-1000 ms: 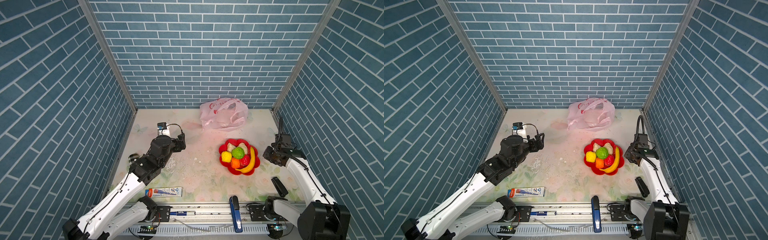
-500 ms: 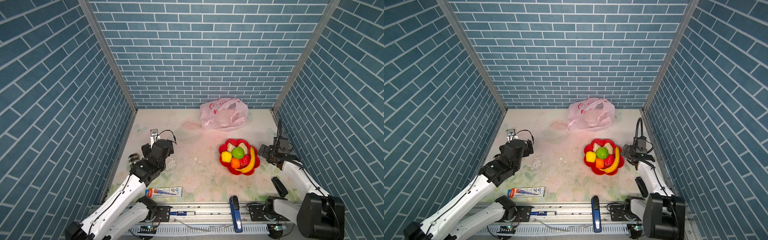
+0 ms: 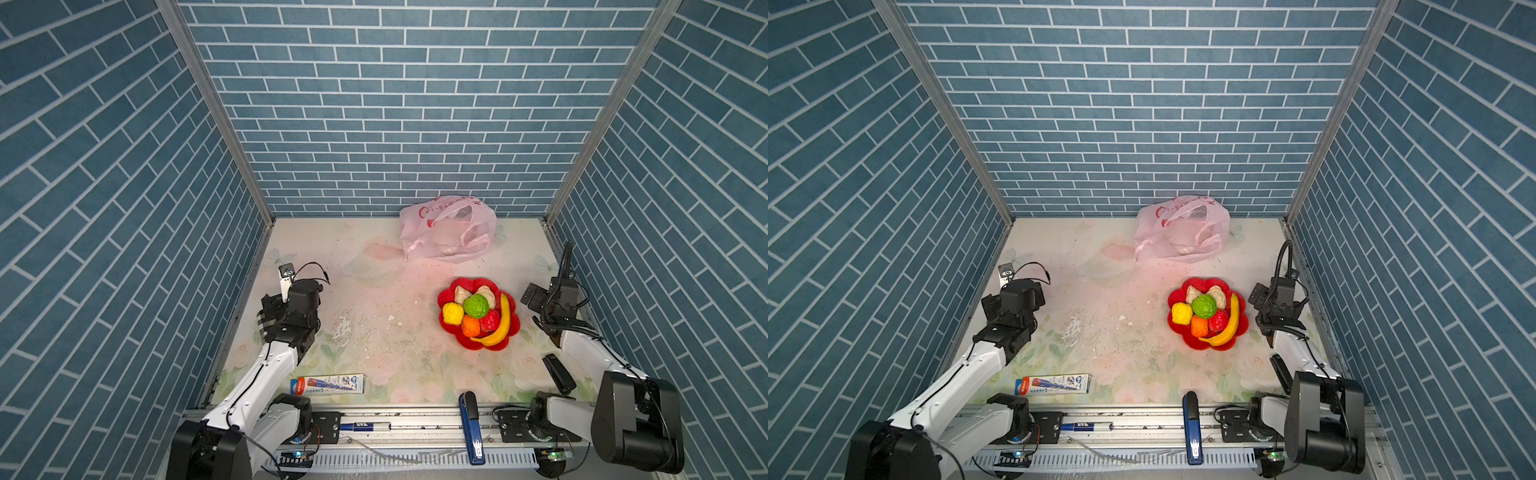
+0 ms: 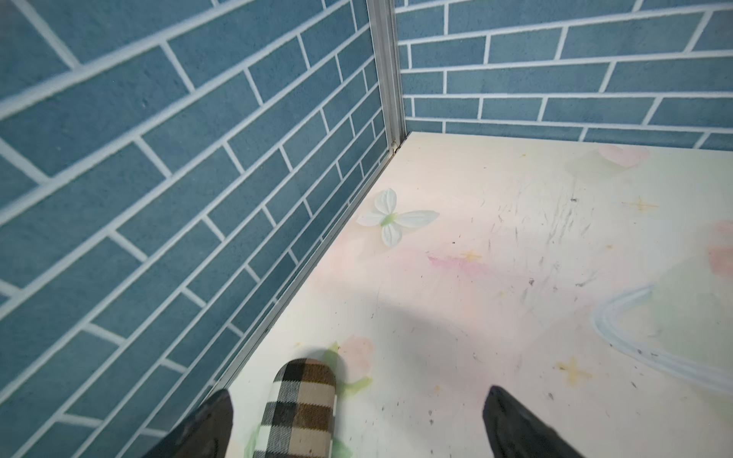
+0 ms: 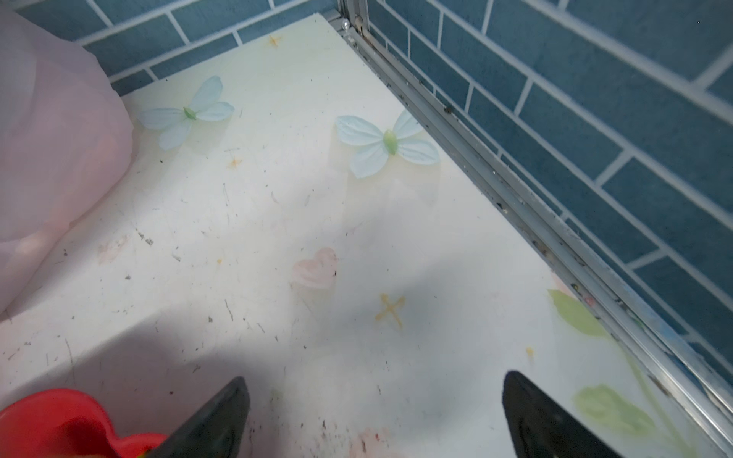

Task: Take fruits out of the plastic bag
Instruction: Reset both arms

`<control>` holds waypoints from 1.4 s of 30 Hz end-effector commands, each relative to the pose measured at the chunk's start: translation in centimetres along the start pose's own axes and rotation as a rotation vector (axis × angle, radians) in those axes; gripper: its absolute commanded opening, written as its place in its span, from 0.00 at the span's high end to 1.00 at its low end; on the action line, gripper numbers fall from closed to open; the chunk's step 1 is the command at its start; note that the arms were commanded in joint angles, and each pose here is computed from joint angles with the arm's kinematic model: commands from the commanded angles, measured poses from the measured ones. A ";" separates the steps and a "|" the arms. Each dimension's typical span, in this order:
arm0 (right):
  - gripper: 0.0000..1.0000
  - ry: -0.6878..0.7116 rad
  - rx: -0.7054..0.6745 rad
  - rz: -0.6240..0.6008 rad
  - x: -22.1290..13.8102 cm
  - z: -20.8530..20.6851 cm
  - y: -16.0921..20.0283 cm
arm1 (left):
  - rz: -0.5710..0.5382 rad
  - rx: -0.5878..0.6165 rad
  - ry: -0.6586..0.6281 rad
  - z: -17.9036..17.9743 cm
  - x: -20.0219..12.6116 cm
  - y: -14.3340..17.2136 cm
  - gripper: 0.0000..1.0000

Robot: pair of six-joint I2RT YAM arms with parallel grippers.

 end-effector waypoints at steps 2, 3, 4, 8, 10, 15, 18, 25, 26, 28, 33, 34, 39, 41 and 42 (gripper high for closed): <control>0.01 -0.005 -0.041 -0.126 1.0 -0.1 -0.8 | -0.105 -0.027 0.030 -1.0 2.1 -1.1 0.01; 0.01 -0.007 -0.045 -0.137 1.2 -0.1 -0.7 | -0.093 -0.013 0.045 -1.4 2.6 -0.9 0.01; 0.01 -0.010 -0.049 -0.154 1.4 -0.1 -0.7 | -0.088 0.007 0.056 -1.9 3.2 -0.8 0.01; 0.01 -0.032 -0.057 -0.196 2.0 0.1 -0.7 | -0.074 0.073 0.072 -3.5 4.9 0.1 0.01; 0.01 -0.056 -0.061 -0.220 2.3 0.4 -0.9 | -0.094 0.063 0.089 -4.0 5.3 0.6 0.01; 0.01 -0.105 -0.089 -0.224 3.1 1.0 -0.4 | -0.140 0.041 0.130 -4.7 5.6 1.0 0.01; 0.01 -0.161 -0.105 -0.249 2.7 1.3 0.1 | -0.164 0.043 0.155 -5.4 6.1 1.4 0.01; 0.01 -0.237 -0.147 -0.229 3.6 1.8 1.6 | -0.165 0.076 0.216 -6.4 6.4 1.3 0.01; 0.01 -0.255 -0.155 -0.234 3.6 2.0 1.6 | -0.170 0.078 0.227 -6.5 6.4 1.4 0.01; 0.01 -0.238 -0.153 -0.233 3.7 2.0 1.6 | -0.177 0.070 0.240 -6.5 6.5 1.7 0.01; 0.01 -0.230 -0.158 -0.228 3.7 2.0 1.5 | -0.187 0.059 0.250 -6.6 6.8 2.3 0.01; 0.01 -0.228 -0.159 -0.227 3.7 2.0 1.6 | -0.187 0.059 0.250 -6.6 6.7 2.3 0.01; 0.01 -0.287 -0.208 -0.164 4.2 3.1 1.8 | -0.188 0.058 0.249 -6.6 6.8 2.3 0.01; 0.01 -0.330 -0.235 -0.147 4.1 3.7 2.0 | -0.187 0.060 0.251 -6.6 6.8 2.3 0.01; 0.01 -0.342 -0.245 -0.132 4.2 3.9 2.1 | -0.188 0.059 0.250 -6.6 6.8 2.2 0.01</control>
Point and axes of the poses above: each gripper's point midway between its finger pads, its own x axis out along the fingers, its own z axis along the line the jaws close on, y = z × x, the point moved 6 cm from there along -x, back along the fingers, and after that the axes turned 14 degrees about x, right-handed, at the moved point
